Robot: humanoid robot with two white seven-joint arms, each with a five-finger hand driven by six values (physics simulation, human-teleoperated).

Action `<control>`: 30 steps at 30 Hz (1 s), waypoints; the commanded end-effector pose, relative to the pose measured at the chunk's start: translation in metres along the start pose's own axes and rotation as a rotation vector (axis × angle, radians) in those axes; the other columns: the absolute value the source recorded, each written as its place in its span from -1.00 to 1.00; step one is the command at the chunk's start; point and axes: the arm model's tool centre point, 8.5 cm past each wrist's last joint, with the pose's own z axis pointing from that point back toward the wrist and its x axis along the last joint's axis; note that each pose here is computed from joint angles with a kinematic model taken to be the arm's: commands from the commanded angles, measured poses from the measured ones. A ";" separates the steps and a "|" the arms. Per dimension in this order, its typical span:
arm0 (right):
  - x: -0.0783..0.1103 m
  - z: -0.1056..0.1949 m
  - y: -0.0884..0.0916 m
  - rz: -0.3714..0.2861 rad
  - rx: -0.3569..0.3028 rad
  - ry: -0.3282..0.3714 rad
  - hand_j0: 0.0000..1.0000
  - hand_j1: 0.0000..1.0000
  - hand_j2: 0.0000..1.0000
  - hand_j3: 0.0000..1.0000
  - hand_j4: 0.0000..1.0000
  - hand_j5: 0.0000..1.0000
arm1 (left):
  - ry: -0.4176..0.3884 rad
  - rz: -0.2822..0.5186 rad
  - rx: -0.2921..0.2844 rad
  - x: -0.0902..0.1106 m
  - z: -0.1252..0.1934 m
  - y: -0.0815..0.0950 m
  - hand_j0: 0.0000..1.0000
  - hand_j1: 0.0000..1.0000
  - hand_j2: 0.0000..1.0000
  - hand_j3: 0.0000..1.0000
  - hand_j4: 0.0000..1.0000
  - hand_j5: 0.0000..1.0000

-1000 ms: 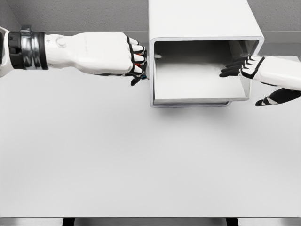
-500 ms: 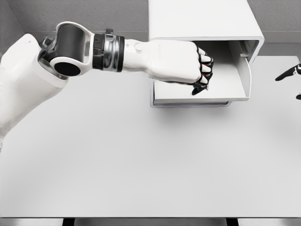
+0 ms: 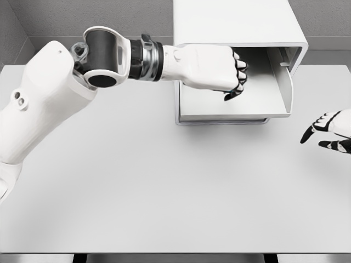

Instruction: Slide open multi-storey tabletop storage cabinets and put open load switch and slide close multi-storey tabletop storage cabinets

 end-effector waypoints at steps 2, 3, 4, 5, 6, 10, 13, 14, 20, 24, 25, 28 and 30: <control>0.007 -0.004 0.000 0.018 0.009 -0.015 0.11 0.11 0.11 0.11 0.11 0.11 | 0.031 0.020 -0.026 -0.009 0.001 -0.010 -0.28 -0.28 -0.28 -0.28 -0.28 -0.28; 0.008 -0.004 0.000 0.019 0.010 -0.018 0.11 0.11 0.11 0.11 0.11 0.11 | 0.035 0.027 -0.029 -0.011 0.000 -0.012 -0.28 -0.28 -0.28 -0.28 -0.28 -0.28; 0.008 -0.004 0.000 0.019 0.010 -0.019 0.11 0.11 0.11 0.11 0.11 0.11 | 0.037 0.036 -0.031 -0.012 -0.001 -0.014 -0.28 -0.28 -0.28 -0.28 -0.28 -0.28; 0.011 -0.006 0.002 0.019 0.016 -0.028 0.11 0.11 0.11 0.11 0.11 0.11 | 0.039 0.028 -0.035 -0.012 -0.003 -0.014 -0.27 -0.27 -0.27 -0.27 -0.27 -0.27; 0.012 -0.006 0.006 0.014 0.023 -0.032 0.11 0.11 0.11 0.11 0.11 0.11 | 0.036 0.032 -0.035 -0.011 -0.006 -0.015 -0.18 -0.18 -0.18 -0.18 -0.18 -0.18; 0.015 -0.007 0.005 0.018 0.024 -0.040 0.11 0.11 0.11 0.11 0.11 0.11 | 0.044 0.046 -0.044 -0.015 -0.005 -0.019 0.37 0.37 0.37 0.37 0.37 0.37; 0.015 -0.007 0.005 0.019 0.023 -0.040 0.11 0.11 0.11 0.11 0.11 0.11 | 0.043 0.047 -0.043 -0.015 -0.005 -0.019 0.70 0.70 0.70 0.70 0.70 0.70; 0.015 -0.007 0.004 0.020 0.022 -0.040 0.12 0.12 0.12 0.12 0.12 0.12 | 0.046 0.047 -0.043 -0.015 -0.004 -0.019 0.78 0.78 0.78 0.78 0.78 0.78; 0.016 -0.008 0.005 0.020 0.023 -0.041 0.13 0.13 0.13 0.13 0.13 0.13 | 0.046 0.051 -0.039 -0.015 -0.004 -0.019 0.93 0.93 0.93 0.93 0.93 0.93; 0.020 -0.012 0.009 0.016 0.038 -0.060 0.13 0.13 0.13 0.13 0.13 0.13 | 0.052 0.049 -0.023 -0.018 -0.002 -0.013 0.94 0.94 0.94 0.94 0.94 0.94; 0.020 -0.012 0.009 0.016 0.040 -0.060 0.13 0.13 0.13 0.13 0.13 0.13 | 0.052 0.047 -0.019 -0.018 -0.002 -0.011 0.94 0.94 0.94 0.94 0.94 0.94; 0.022 -0.018 0.018 -0.001 0.062 -0.077 0.13 0.13 0.13 0.13 0.13 0.13 | 0.041 0.040 0.007 -0.016 -0.007 -0.002 1.00 1.00 1.00 1.00 1.00 1.00; 0.022 -0.019 0.018 -0.002 0.060 -0.079 0.13 0.13 0.13 0.13 0.13 0.13 | 0.038 0.041 0.010 -0.015 -0.008 -0.001 1.00 1.00 1.00 1.00 1.00 1.00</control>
